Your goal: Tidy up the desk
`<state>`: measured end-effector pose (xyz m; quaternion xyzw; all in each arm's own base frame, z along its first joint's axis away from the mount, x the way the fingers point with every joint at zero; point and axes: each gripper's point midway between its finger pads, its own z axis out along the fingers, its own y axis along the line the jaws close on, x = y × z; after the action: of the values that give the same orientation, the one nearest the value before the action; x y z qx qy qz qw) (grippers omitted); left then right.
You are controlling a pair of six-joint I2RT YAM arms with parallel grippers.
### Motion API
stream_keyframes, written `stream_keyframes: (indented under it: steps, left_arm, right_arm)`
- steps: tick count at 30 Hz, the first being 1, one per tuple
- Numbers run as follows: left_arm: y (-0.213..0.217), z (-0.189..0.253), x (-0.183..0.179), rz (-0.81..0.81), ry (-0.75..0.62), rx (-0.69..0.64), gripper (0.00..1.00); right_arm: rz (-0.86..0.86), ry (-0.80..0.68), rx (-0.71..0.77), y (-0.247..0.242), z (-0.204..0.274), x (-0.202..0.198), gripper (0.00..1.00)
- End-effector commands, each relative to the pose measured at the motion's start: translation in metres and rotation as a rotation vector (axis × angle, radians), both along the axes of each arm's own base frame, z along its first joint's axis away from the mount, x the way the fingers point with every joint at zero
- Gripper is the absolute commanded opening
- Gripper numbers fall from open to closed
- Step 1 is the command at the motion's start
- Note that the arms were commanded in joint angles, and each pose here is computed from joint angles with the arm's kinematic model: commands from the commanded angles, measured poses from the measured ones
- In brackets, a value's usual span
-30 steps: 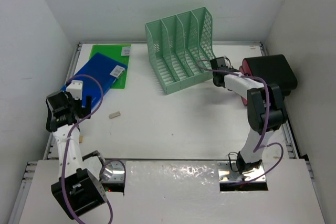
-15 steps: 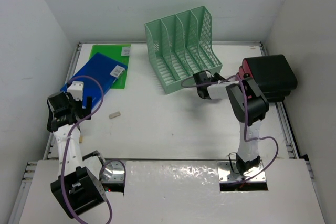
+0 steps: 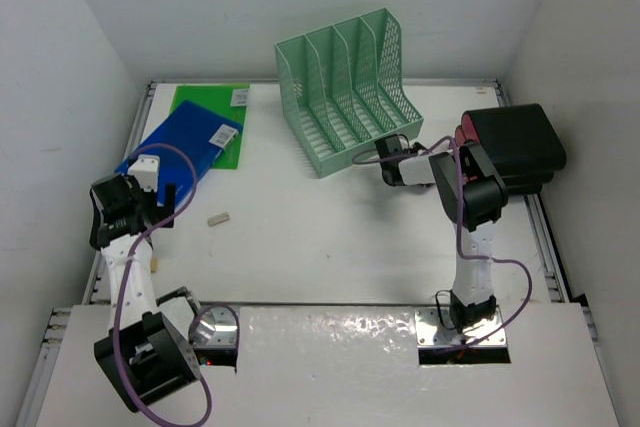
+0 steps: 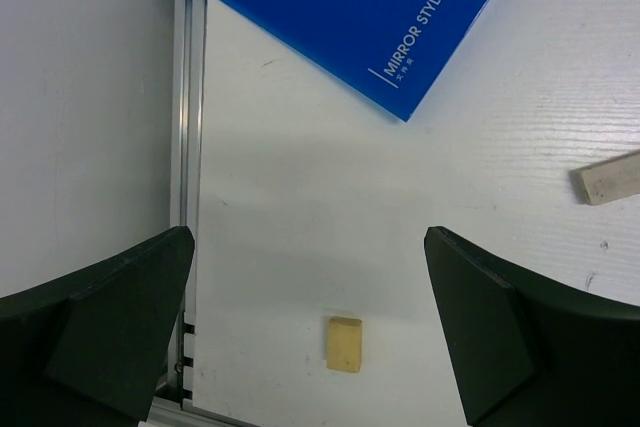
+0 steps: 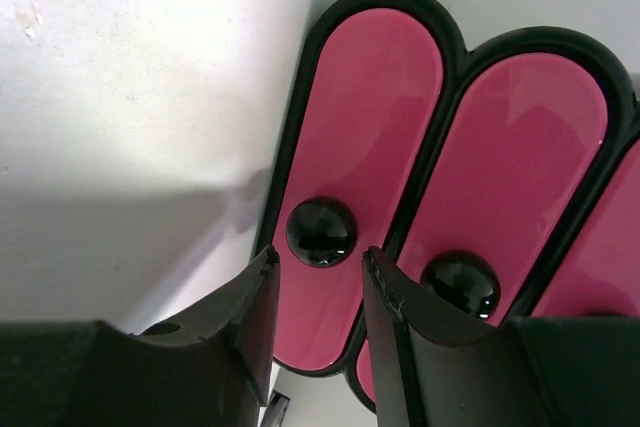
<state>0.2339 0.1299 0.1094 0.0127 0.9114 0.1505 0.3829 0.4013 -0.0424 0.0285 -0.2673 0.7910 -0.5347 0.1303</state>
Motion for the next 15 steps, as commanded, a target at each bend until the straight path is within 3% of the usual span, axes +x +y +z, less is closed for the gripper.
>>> stream_keyframes:
  steps: [1,15]
  left_arm:
    - [0.006,0.011,0.010,0.000,-0.051,0.020,0.99]
    - [0.005,0.014,0.009,-0.005,-0.052,0.026,0.99]
  right_arm:
    - [-0.017,-0.028,0.021,-0.003,-0.004,0.005,0.37]
    - [-0.035,0.013,-0.094,-0.022,-0.007,0.007,0.37]
